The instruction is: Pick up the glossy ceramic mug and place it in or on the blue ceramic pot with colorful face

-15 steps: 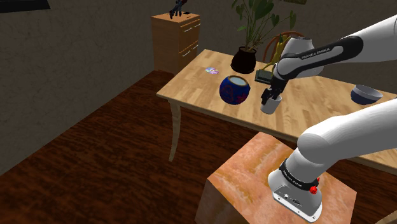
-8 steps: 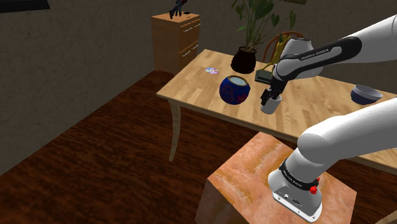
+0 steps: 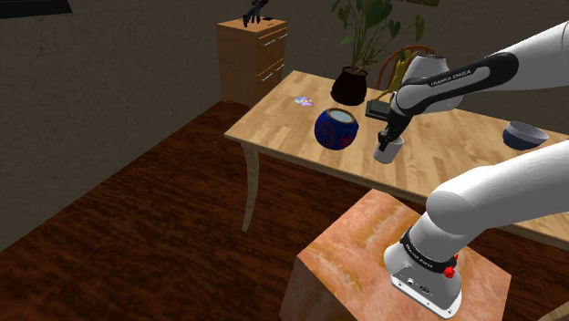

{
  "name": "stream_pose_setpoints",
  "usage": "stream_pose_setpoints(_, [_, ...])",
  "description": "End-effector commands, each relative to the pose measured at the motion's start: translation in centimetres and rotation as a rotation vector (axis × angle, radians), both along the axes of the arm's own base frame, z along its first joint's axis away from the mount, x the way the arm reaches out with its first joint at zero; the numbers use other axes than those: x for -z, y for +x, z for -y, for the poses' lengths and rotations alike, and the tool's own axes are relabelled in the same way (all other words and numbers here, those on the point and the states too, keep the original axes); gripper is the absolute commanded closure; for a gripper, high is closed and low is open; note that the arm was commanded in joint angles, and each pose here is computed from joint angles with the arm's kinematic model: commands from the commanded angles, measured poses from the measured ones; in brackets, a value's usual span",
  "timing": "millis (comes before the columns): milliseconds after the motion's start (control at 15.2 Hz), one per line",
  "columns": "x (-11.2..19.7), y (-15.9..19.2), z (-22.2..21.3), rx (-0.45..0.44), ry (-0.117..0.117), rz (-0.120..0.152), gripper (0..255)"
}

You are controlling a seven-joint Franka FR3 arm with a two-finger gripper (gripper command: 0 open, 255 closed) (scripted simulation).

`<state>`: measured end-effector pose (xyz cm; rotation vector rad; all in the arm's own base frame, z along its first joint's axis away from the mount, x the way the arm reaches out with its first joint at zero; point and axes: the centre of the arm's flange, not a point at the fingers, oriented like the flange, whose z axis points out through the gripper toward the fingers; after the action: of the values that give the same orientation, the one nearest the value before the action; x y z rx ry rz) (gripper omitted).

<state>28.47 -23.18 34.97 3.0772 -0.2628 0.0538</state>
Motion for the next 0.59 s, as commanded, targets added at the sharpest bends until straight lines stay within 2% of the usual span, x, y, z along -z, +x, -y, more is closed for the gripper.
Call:
stream_pose_setpoints(0, [0.0, 0.0, 0.0, 0.0, 0.0, 0.0, 255])
stream_pose_setpoints(528, [-3.7, 0.0, 0.0, 0.0, 0.0, 0.0, 255])
